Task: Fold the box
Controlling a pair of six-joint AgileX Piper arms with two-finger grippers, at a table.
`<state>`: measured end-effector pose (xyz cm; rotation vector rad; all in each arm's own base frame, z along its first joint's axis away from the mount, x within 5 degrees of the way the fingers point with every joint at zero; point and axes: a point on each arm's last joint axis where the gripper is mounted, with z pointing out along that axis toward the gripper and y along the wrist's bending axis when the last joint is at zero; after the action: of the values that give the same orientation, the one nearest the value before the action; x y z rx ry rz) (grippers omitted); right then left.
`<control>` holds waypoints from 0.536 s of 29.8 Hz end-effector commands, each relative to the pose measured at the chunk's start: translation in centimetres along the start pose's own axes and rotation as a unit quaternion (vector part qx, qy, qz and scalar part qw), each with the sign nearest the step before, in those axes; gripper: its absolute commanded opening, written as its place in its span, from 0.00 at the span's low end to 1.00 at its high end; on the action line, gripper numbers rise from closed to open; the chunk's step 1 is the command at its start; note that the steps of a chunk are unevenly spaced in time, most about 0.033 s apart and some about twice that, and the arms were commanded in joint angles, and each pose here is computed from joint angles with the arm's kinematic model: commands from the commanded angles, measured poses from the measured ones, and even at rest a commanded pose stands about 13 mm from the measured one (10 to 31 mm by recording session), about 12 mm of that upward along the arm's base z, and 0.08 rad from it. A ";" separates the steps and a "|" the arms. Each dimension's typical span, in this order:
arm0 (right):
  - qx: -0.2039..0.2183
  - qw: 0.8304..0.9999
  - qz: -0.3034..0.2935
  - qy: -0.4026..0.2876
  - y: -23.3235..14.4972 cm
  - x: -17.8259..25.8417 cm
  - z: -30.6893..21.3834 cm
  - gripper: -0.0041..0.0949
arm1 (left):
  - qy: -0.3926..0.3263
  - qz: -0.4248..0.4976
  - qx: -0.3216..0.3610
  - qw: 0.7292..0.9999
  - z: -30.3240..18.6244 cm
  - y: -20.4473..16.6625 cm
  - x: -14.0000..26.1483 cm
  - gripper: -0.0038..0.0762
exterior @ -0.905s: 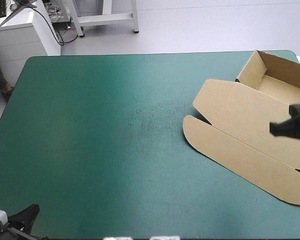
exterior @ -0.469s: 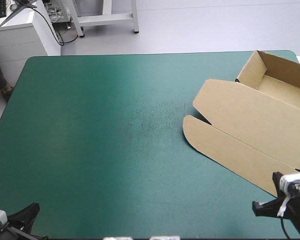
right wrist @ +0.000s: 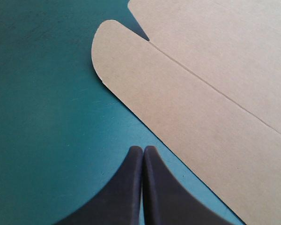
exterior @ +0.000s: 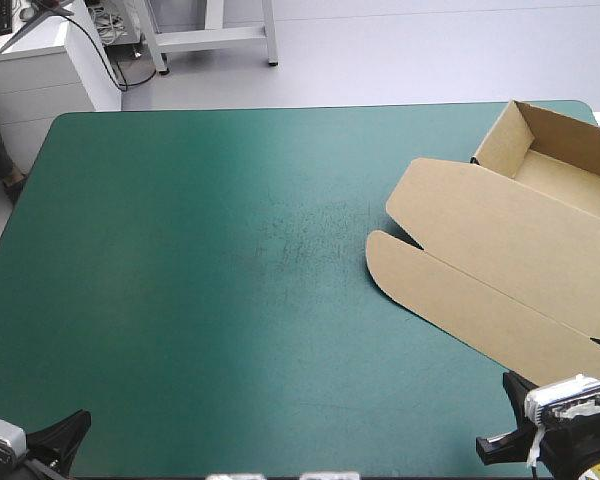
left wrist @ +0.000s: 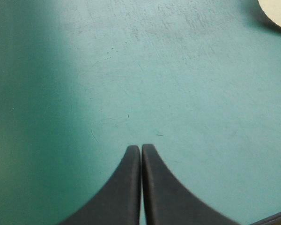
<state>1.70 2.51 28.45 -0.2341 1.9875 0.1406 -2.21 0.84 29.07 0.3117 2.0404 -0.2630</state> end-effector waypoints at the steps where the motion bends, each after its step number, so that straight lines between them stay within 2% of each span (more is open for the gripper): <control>1: -0.007 0.999 -0.011 -0.043 -0.1 -1.3 -0.3 0.03 | -0.044 0.007 0.010 0.999 -0.5 -0.1 -1.0 0.04; 16: -0.009 0.999 -0.011 -0.043 0.0 -1.3 -0.3 0.02 | -0.030 -0.012 0.052 0.998 -0.6 -0.9 -0.8 0.04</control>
<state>1.67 2.54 28.49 -0.2719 1.9753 0.1529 -2.48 0.26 29.03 0.3419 2.0481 -0.3430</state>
